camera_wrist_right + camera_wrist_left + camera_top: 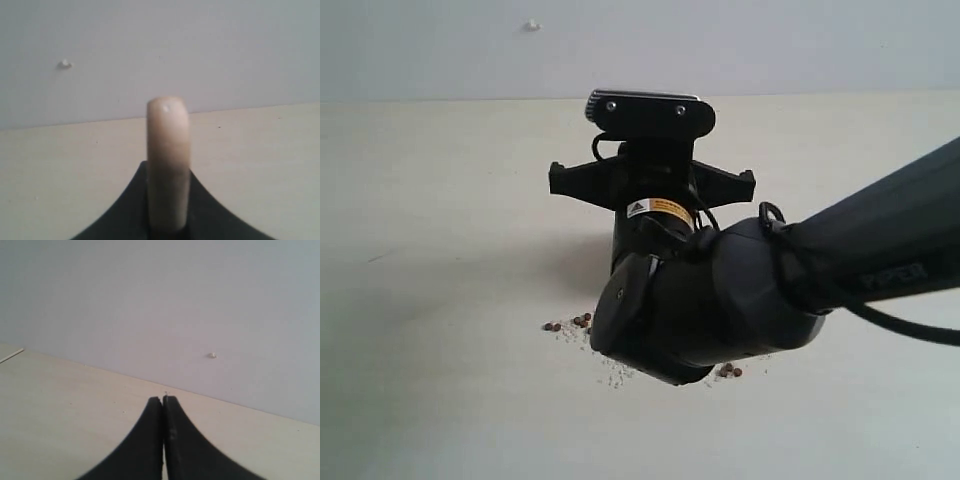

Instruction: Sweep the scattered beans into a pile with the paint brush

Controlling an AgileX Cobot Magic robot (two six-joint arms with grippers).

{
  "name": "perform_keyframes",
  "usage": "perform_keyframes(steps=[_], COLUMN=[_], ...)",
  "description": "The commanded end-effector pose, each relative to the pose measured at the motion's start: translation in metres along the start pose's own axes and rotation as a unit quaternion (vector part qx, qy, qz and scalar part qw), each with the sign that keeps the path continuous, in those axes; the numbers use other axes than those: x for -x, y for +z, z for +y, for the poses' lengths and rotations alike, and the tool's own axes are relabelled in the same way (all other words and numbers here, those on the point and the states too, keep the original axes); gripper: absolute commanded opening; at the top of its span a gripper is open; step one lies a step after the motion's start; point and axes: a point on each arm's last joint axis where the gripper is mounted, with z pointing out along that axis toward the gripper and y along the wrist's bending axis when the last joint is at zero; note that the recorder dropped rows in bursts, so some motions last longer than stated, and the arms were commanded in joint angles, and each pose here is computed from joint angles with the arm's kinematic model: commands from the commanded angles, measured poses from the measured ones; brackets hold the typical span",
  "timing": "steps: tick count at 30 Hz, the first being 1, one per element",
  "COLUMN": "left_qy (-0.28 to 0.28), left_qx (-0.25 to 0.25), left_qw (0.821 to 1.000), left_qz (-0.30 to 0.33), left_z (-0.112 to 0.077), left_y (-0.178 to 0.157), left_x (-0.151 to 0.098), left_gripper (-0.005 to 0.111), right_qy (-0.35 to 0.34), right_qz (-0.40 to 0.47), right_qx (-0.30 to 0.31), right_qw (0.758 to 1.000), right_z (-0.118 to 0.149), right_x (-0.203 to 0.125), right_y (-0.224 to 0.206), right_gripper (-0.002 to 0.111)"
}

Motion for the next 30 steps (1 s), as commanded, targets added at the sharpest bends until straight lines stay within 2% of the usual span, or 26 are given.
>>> perform_keyframes(steps=[1,6,11,14,16,18,24,30], left_qy=[0.0,0.0,0.0,0.0,0.0,0.0,0.0,0.0], left_qx=[0.005,0.005,0.005,0.005,0.005,0.005,0.005,0.005], left_qw=[1.0,1.0,1.0,1.0,1.0,1.0,1.0,1.0], left_qz=[0.0,0.0,0.0,0.0,0.0,0.0,0.0,0.0], left_z=[0.001,0.001,0.001,0.001,0.001,0.001,0.001,0.001], left_y=[0.0,0.0,0.0,0.0,0.0,0.0,0.0,0.0], left_x=[-0.001,-0.001,-0.001,-0.001,-0.001,-0.001,-0.001,-0.001], left_gripper=[0.0,0.0,0.0,0.0,0.0,0.0,0.0,0.0], right_qy=[0.053,0.098,0.126,0.179,0.218,0.249,0.212,0.169], right_qz=[-0.036,-0.05,-0.025,-0.003,0.005,0.015,0.026,0.044], right_qx=[0.022,0.04,0.065,0.118,0.172,0.198,0.203,0.204], right_qw=[0.998,0.993,0.99,0.977,0.961,0.948,0.956,0.963], right_z=[0.002,0.003,0.006,0.015,0.023,0.028,0.039,0.046], right_x=[0.02,0.038,0.043,0.039,0.033,0.024,-0.003,-0.017], right_y=[-0.005,-0.01,-0.013,-0.014,-0.017,-0.021,-0.036,-0.049], right_gripper=[0.0,0.0,0.0,0.0,0.0,0.0,0.0,0.0])
